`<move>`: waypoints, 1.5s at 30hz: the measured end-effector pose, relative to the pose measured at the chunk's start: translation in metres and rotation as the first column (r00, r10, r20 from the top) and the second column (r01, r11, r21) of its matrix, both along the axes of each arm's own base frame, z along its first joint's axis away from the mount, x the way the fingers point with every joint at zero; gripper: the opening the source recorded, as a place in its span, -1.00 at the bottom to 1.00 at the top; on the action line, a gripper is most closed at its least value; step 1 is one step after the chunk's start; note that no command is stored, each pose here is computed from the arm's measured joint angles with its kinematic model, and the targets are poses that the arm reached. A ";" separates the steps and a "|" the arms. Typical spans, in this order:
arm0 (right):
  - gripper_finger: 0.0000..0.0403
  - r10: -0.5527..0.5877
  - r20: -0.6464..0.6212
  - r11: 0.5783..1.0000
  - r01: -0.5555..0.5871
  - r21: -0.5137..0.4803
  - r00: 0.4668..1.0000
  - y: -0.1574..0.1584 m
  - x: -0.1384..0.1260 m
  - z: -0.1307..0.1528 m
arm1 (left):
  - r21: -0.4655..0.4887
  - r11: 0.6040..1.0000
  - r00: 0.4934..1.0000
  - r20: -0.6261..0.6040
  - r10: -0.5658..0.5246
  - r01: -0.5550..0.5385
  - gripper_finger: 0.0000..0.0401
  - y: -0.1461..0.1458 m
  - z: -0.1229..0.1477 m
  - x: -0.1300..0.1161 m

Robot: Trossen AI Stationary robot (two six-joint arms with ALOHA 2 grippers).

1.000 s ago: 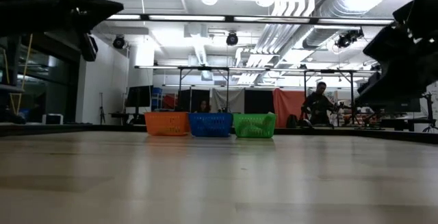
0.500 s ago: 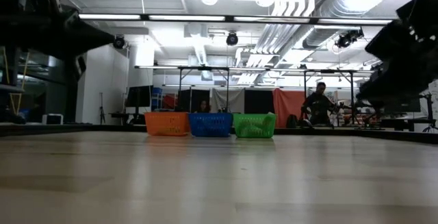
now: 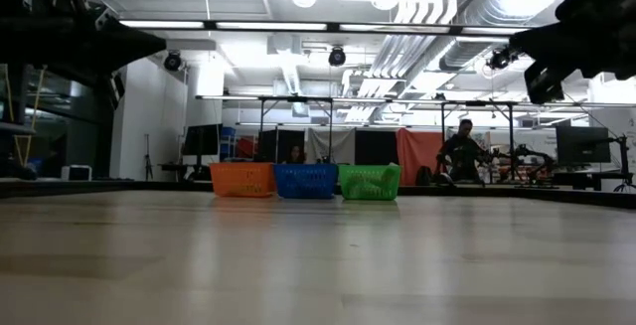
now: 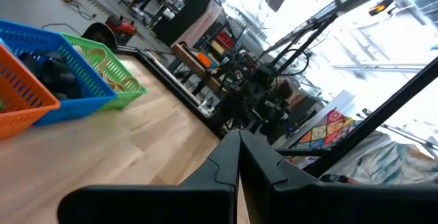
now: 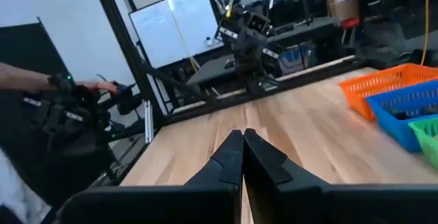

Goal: Sort rubber bands into baskets
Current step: Return to Home Position

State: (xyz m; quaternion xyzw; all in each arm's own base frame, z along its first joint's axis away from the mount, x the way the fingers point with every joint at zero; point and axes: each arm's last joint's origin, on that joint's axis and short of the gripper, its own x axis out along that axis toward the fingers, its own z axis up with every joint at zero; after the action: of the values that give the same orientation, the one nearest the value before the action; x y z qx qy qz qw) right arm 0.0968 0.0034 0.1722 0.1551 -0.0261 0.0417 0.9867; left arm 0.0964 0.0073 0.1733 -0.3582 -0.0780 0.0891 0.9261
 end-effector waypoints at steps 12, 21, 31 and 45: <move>-1.00 0.004 -0.025 1.000 -0.004 -0.001 1.000 0.000 0.000 -0.002 | 0.000 1.000 1.000 0.001 0.000 0.000 -1.00 0.000 0.000 0.000; -1.00 0.002 -0.045 1.000 -0.002 -0.001 0.999 0.000 0.001 -0.004 | 0.000 1.000 1.000 0.001 0.000 0.000 -1.00 0.000 0.000 0.000; -1.00 0.002 -0.045 1.000 -0.002 -0.001 0.999 0.000 0.001 -0.004 | 0.000 1.000 1.000 -0.003 0.000 0.000 -1.00 0.000 0.000 0.000; -1.00 0.001 -0.045 1.000 -0.001 -0.001 0.999 0.000 0.001 -0.004 | 0.626 0.764 0.983 -0.172 -0.058 0.154 -1.00 -0.010 -0.005 0.001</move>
State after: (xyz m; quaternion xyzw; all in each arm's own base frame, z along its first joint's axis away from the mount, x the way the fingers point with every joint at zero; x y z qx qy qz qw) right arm 0.0979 0.0032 0.1678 0.1555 -0.0036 0.0387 0.9871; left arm 0.0972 -0.0030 0.1684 -0.0198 -0.0168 0.0301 0.9992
